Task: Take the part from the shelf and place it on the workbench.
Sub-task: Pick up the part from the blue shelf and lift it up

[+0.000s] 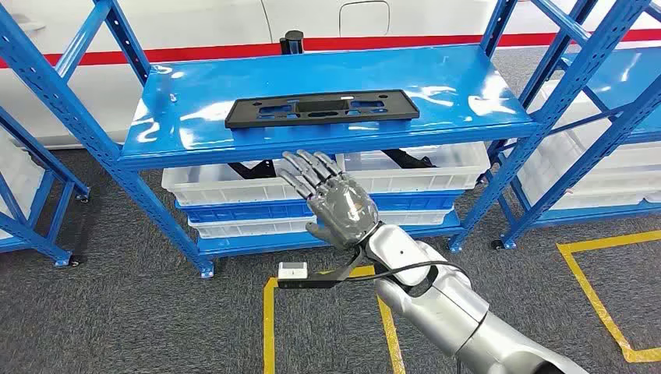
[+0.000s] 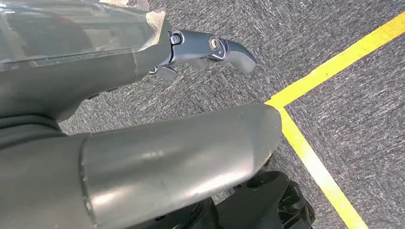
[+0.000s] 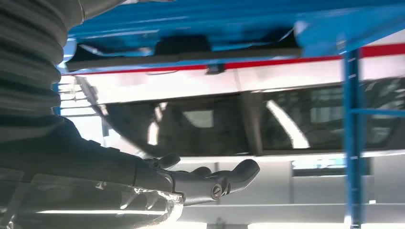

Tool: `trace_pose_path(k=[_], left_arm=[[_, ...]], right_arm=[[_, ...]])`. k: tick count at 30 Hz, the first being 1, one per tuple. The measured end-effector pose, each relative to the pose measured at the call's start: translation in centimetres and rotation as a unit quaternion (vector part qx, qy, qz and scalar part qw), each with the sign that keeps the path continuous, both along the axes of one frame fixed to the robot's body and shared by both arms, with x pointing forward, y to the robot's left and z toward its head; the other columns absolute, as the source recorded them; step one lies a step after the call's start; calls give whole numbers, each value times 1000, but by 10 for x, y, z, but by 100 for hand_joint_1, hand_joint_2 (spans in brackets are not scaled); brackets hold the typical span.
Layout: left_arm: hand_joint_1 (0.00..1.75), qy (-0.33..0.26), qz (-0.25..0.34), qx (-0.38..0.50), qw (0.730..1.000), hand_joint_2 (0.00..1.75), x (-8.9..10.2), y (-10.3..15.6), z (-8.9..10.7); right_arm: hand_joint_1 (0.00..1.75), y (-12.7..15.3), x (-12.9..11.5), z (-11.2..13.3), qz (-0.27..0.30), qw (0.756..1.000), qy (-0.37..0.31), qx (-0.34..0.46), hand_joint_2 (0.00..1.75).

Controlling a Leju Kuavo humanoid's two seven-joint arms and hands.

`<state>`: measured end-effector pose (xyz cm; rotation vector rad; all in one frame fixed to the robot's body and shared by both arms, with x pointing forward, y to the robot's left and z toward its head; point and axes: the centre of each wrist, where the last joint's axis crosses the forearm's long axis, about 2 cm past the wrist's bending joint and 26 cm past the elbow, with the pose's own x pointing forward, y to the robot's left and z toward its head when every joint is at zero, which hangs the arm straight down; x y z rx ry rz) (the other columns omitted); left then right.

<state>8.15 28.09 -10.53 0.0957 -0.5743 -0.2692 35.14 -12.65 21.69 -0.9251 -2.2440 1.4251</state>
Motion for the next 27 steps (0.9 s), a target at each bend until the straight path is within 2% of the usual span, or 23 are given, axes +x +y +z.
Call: trace_pose_path(k=[12,27], left_arm=[[0,2,5,12,1000,0,0,-2,0],[0,1,6,17,1000,0,1,-2,0]], right_arm=[[0,-20,21,18,-82,994,-63,43,175],[0,-22,26,25,-99,991,-72,50,175]])
